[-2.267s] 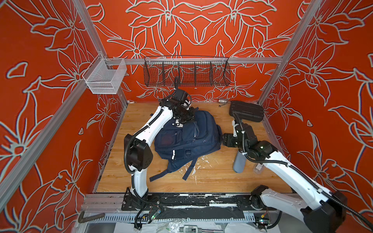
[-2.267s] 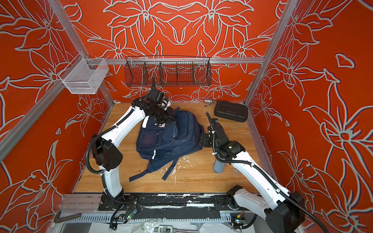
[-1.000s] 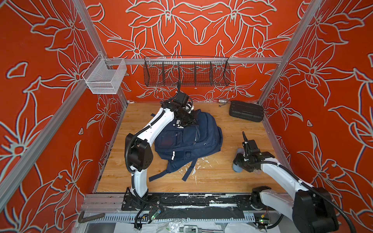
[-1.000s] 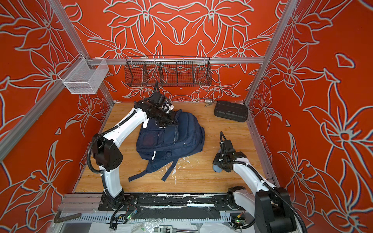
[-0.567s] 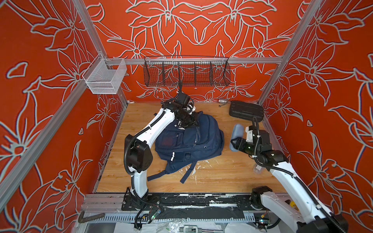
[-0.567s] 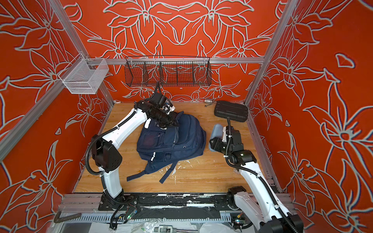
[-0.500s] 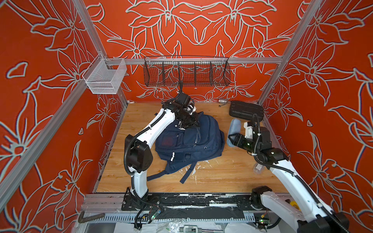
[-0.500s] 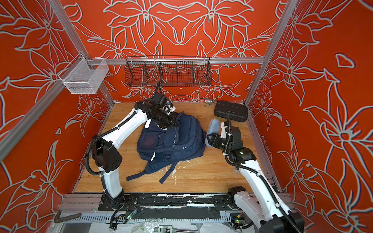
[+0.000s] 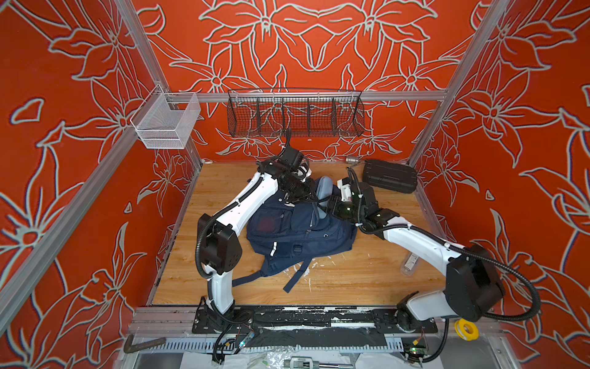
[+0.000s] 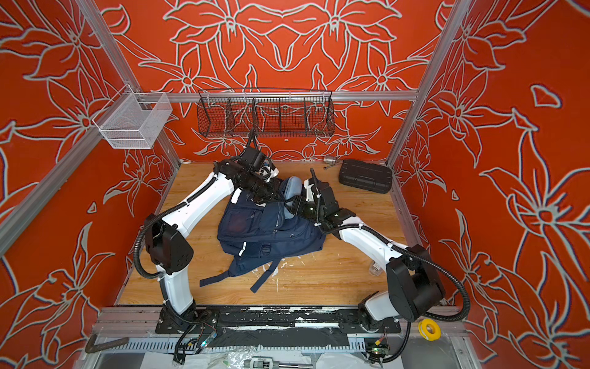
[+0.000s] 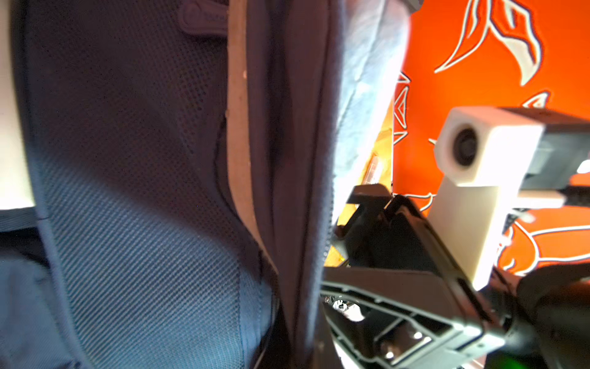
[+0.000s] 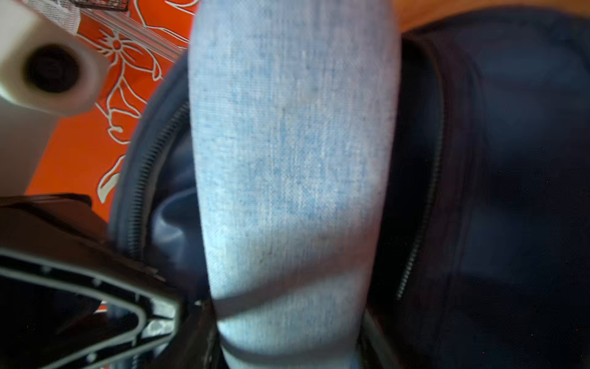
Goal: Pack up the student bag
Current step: 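Lift the grey case into the open front pocket with right gripper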
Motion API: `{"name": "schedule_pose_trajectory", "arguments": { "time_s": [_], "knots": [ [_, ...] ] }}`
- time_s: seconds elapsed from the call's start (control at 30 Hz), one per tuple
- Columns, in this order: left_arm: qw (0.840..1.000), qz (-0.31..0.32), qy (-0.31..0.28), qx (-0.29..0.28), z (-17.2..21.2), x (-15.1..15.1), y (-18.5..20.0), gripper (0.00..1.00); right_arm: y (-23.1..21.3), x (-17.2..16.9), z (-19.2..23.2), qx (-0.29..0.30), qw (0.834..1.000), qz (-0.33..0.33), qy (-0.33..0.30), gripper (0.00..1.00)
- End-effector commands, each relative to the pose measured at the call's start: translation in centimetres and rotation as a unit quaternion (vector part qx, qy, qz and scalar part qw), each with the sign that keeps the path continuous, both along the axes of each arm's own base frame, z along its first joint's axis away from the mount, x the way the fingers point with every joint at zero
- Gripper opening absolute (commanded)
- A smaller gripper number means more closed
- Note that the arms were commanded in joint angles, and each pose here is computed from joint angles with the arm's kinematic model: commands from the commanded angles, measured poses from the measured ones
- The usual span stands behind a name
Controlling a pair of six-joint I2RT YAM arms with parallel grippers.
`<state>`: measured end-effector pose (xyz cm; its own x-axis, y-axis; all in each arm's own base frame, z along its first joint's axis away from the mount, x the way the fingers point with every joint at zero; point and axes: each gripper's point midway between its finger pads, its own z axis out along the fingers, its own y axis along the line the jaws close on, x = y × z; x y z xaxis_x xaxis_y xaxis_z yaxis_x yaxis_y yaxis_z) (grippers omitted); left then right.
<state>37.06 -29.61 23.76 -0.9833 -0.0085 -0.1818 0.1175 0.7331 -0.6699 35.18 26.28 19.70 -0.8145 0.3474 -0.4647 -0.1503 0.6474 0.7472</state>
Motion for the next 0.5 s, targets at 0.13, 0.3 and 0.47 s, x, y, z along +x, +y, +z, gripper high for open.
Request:
{"name": "schedule_pose_trajectory", "arguments": {
  "time_s": [0.13, 0.3, 0.47],
  "knots": [
    [0.995, 0.007, -0.086, -0.058, 6.2, 0.6, -0.8, 0.0, 1.7, -0.3, -1.3, 0.019, 0.998, -0.029, 0.044, 0.34],
    [0.995, -0.002, -0.08, -0.061, 6.3, 0.4, -1.0, 0.0, 3.5, -0.4, -3.8, -0.019, 0.995, -0.01, 0.094, 0.35],
    [0.994, -0.01, -0.083, -0.071, 6.7, -0.1, -1.0, 0.0, 4.5, 0.1, -4.9, -0.052, 0.992, 0.021, 0.111, 0.4]
  ]
}}
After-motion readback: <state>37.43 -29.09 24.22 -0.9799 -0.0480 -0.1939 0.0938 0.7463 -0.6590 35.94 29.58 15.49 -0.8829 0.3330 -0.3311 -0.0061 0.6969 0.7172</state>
